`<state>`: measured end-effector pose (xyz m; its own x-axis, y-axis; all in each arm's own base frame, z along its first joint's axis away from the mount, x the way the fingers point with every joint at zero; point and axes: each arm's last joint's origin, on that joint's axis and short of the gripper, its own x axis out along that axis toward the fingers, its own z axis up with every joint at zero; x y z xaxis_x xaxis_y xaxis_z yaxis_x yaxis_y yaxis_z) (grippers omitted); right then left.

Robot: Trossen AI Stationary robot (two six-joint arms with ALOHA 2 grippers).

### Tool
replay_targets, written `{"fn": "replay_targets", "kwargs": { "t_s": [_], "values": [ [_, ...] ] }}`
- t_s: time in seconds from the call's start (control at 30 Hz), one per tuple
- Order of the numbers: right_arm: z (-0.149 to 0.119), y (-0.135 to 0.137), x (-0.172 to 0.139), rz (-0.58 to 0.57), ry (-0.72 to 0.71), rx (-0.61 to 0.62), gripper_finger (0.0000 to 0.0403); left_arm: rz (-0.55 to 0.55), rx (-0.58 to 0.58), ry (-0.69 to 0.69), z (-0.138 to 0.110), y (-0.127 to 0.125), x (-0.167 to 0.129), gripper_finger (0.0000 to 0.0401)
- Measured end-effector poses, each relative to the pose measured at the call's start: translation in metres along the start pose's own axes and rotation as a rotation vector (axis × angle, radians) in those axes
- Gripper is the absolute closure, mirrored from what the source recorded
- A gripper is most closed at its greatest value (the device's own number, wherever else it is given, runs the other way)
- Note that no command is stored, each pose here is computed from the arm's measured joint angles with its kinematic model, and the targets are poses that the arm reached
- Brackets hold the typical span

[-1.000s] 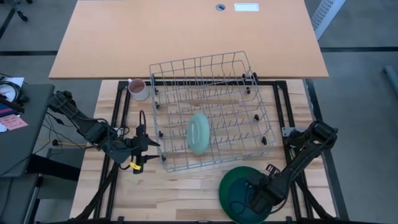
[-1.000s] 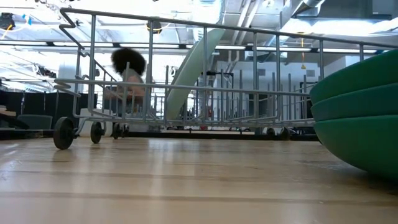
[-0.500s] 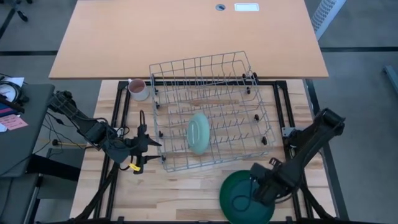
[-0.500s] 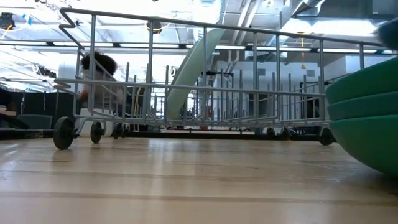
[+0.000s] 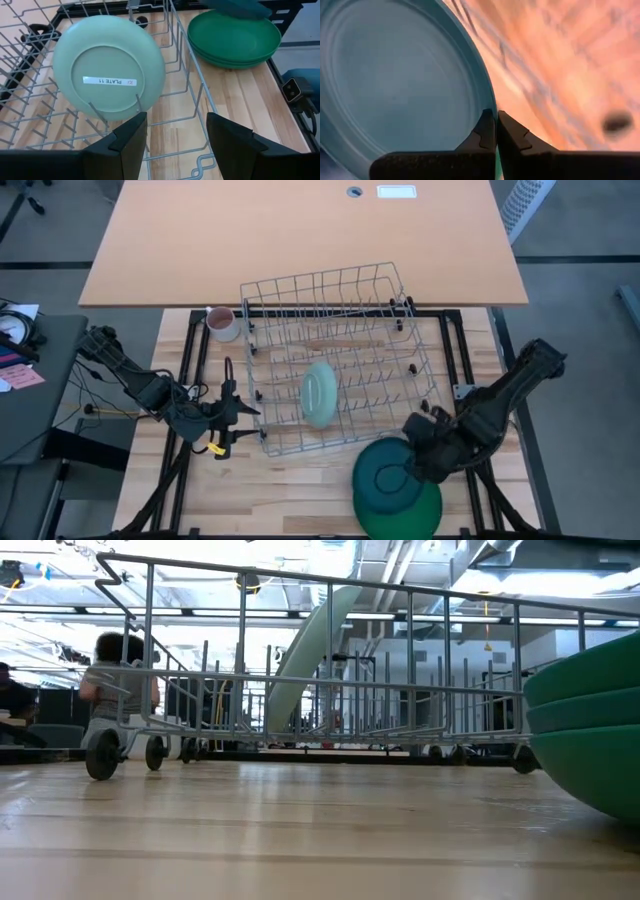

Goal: Sort dishes
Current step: Put the dark blue plate in the dish rack

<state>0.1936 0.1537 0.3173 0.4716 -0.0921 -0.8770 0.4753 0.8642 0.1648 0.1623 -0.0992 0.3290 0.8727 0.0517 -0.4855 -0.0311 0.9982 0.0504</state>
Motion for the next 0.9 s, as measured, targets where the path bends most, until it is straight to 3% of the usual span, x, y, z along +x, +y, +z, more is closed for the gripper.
{"fn": "replay_targets", "kwargs": {
  "t_s": [0.23, 0.4, 0.6, 0.67, 0.8, 0.9],
  "values": [
    [0.031, -0.003, -0.043, 0.209, -0.459, -0.044, 0.0398, 0.006, 0.004, 0.003, 0.000, 0.000, 0.000, 0.0202],
    [0.050, 0.000, -0.059, 0.195, -0.697, -0.136, 0.0399, 0.017, 0.015, 0.000, 0.000, 0.001, 0.000, 0.0202],
    [0.071, 0.009, -0.050, 0.125, -0.814, -0.291, 0.0399, 0.004, -0.028, -0.026, 0.002, -0.001, 0.001, 0.0202],
    [0.077, 0.007, -0.048, 0.125, -0.817, -0.324, 0.0399, -0.084, -0.048, -0.076, 0.008, -0.010, 0.008, 0.0202],
    [0.087, -0.008, -0.057, 0.141, -0.835, -0.330, 0.0399, -0.314, 0.070, -0.125, 0.012, -0.036, 0.028, 0.0202],
    [0.090, -0.020, -0.068, 0.146, -0.864, -0.328, 0.0399, -0.376, 0.141, -0.130, 0.011, -0.049, 0.041, 0.0202]
  ]
}}
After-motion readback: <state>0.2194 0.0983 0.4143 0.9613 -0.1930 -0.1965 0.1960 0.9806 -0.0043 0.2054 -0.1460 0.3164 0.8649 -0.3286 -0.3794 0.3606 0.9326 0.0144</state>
